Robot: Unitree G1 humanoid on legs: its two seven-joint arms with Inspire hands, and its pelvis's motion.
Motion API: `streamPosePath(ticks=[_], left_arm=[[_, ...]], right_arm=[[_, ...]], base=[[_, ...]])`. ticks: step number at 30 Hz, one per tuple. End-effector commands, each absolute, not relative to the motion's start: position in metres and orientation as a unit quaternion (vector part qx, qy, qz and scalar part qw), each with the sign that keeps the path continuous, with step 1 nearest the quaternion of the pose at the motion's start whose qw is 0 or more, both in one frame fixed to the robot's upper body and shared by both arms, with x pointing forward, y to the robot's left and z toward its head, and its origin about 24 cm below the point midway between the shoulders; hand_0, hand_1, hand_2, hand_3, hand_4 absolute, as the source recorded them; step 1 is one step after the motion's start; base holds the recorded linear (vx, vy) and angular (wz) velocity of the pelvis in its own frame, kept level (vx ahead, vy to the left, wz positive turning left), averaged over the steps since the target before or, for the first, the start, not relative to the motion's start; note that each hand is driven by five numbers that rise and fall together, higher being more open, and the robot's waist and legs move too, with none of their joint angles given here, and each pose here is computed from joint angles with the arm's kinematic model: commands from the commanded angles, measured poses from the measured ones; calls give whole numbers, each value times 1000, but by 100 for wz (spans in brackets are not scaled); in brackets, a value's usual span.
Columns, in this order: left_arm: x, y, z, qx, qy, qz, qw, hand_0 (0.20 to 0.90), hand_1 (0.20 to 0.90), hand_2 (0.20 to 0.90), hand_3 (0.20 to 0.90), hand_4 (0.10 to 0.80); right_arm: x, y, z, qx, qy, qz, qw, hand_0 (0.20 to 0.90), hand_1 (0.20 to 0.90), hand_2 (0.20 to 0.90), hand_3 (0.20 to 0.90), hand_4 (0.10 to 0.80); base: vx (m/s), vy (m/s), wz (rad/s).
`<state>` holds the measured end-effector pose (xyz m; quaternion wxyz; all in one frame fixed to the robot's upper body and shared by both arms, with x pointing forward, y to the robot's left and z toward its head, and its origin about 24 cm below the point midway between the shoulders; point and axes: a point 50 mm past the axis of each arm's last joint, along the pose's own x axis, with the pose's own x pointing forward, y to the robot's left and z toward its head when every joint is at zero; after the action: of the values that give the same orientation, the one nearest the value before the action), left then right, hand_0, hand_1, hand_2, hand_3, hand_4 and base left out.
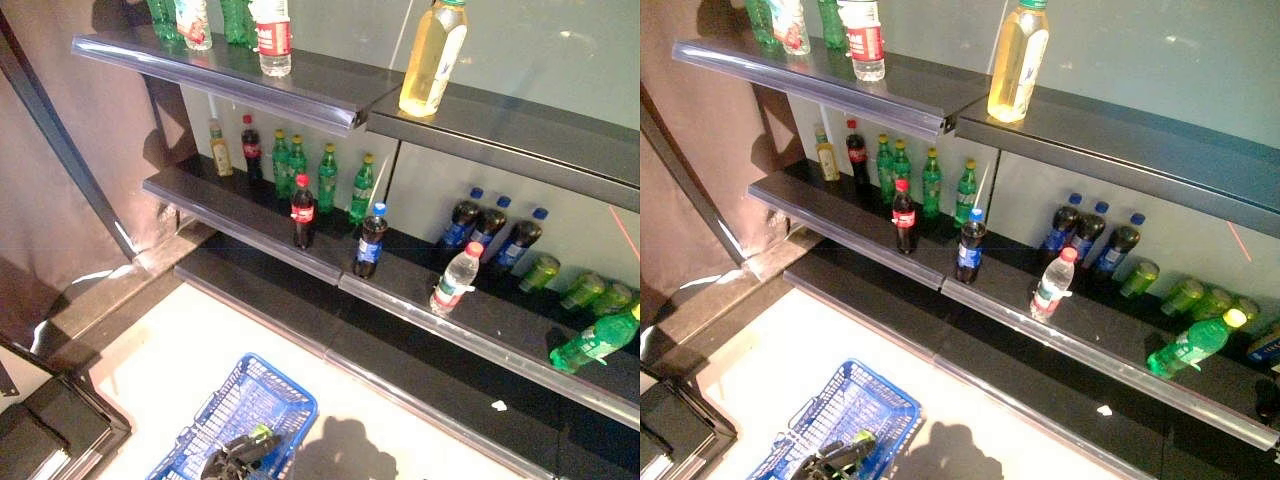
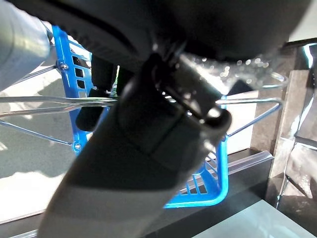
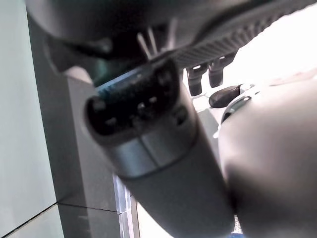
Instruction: Pick up the drink and place into the basket.
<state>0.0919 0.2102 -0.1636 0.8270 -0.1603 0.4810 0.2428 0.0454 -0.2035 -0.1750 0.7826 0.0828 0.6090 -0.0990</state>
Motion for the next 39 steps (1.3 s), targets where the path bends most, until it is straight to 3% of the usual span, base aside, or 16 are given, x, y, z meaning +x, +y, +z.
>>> streamPosePath(ticks=[1, 16, 23, 29, 39], left_arm=[[106, 209, -159, -130, 459, 215, 852, 300, 300, 300, 200, 100], [107, 211, -158, -132, 451, 213, 857, 300, 300, 300, 200, 100], [109, 209, -158, -132, 450, 216, 856, 300, 300, 300, 200, 100], [112, 209, -157, -131, 450, 219, 856, 300, 300, 300, 200, 100], [105, 215, -154, -116, 444, 208, 864, 300, 300, 300, 200, 100]], right_arm=[[29, -217, -175, 46, 637, -97, 763, 900, 900, 900, 900, 800], [21, -224, -175, 29, 663, -135, 735, 900, 900, 900, 900, 800], [23, -234, -172, -55, 658, -179, 729, 900, 900, 900, 900, 800], [69, -250, -158, -183, 545, -229, 785, 900, 900, 900, 900, 800], [164, -227, -104, -172, 318, -157, 919, 900, 900, 900, 900, 800]], base=[[0, 0, 0], [0, 0, 0], [0, 0, 0], [-1, -5, 0], [-5, -24, 0]])
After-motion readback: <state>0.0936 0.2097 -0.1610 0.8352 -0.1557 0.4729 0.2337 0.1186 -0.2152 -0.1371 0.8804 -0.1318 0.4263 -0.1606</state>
